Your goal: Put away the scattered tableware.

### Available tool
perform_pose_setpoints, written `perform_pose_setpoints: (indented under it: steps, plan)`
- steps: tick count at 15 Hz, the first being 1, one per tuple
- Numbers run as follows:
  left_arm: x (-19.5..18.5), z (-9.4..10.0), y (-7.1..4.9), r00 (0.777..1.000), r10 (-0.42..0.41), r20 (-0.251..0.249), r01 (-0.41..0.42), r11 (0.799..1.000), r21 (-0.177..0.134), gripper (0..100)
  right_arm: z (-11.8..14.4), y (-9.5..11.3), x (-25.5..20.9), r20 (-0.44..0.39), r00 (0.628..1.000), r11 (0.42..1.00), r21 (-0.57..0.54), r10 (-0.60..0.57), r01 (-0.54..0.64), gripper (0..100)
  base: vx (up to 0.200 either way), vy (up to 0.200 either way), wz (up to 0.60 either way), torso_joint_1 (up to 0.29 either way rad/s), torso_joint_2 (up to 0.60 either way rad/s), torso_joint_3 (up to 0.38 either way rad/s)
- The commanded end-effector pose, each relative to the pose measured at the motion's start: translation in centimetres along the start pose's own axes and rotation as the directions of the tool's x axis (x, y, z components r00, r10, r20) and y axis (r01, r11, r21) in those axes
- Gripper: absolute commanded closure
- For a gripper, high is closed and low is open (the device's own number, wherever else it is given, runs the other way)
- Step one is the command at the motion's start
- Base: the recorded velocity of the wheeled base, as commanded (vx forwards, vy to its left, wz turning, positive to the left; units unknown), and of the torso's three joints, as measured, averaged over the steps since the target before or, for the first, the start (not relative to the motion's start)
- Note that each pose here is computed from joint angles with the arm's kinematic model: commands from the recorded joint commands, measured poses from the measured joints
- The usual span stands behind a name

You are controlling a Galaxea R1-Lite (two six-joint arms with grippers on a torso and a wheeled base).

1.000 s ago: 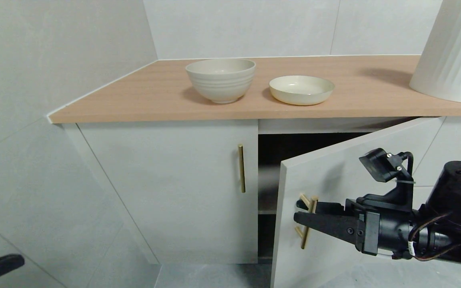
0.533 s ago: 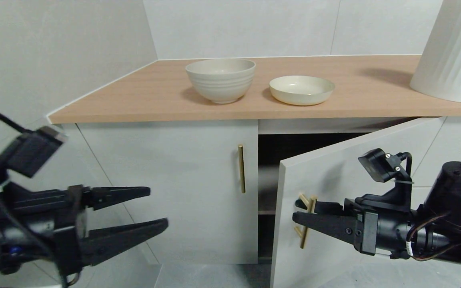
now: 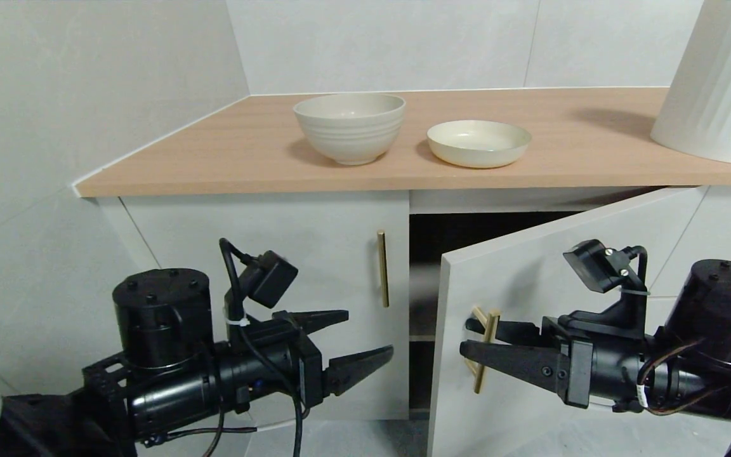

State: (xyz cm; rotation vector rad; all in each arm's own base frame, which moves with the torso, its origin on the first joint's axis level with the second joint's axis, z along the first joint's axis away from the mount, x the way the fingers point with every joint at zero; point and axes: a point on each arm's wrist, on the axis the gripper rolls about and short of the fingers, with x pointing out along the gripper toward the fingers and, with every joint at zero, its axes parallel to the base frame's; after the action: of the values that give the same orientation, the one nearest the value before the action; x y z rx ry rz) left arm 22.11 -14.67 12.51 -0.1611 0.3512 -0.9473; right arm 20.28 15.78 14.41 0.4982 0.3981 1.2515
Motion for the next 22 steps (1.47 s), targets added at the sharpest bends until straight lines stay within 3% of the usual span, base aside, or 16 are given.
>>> perform_pose_setpoints:
  steps: [1,6,7,11,14,17,19,21,22]
  plan:
    - [1.1,-1.8,0.5,0.998,0.005,-0.062,-0.006,1.0,-0.027,0,-0.2,-0.2,0.1,-0.008,1.0,1.0,0.009,-0.006,0.006,0,0.0,0.0,0.0,0.0,0.0,0.0]
    - [1.6,-2.1,-0.2,0.998,0.022,-0.065,-0.024,0.999,-0.029,0,-0.2,-0.3,0.1,-0.011,1.0,1.0,0.011,-0.006,0.006,0,0.0,0.0,0.0,0.0,0.0,0.0]
    - [1.7,-2.0,-0.2,0.998,0.023,-0.059,-0.025,0.999,-0.04,100,-0.3,-0.3,0.1,-0.012,1.0,1.0,0.012,-0.007,0.007,0,0.0,0.0,0.0,0.0,0.0,0.0]
    - [2.1,-1.3,-0.2,1.0,0.004,-0.009,-0.005,0.995,-0.102,100,-0.3,-0.3,0.1,-0.012,1.0,1.0,0.012,-0.007,0.007,0,0.0,0.0,0.0,0.0,0.0,0.0]
    - [3.5,-1.8,0.2,0.999,-0.018,0.042,0.021,0.997,-0.078,100,-0.2,-0.2,0.1,-0.007,1.0,1.0,0.008,-0.007,0.007,0,0.0,0.0,0.0,0.0,0.0,0.0]
    - [5.6,-0.7,0.7,0.992,-0.041,0.117,0.047,0.998,-0.046,100,-0.1,0.0,0.0,-0.002,1.0,1.0,0.003,-0.005,0.005,0,0.0,0.0,0.0,0.0,0.0,0.0]
    - [7.5,0.8,1.2,0.994,-0.039,0.103,0.044,0.998,-0.052,100,0.1,0.2,-0.1,0.004,1.0,1.0,-0.003,-0.002,0.002,0,0.0,0.0,0.0,0.0,0.0,0.0]
    - [7.9,0.8,1.4,0.995,-0.037,0.095,0.042,0.997,-0.057,100,0.1,0.2,-0.2,0.006,1.0,1.0,-0.005,0.0,0.0,0,0.0,0.0,0.0,0.0,0.0,0.0]
    - [9.0,0.2,1.2,0.993,-0.06,0.105,0.065,0.997,-0.046,100,0.2,0.4,-0.3,0.011,1.0,1.0,-0.013,0.003,-0.003,0,0.0,0.0,0.0,0.0,0.0,0.0]
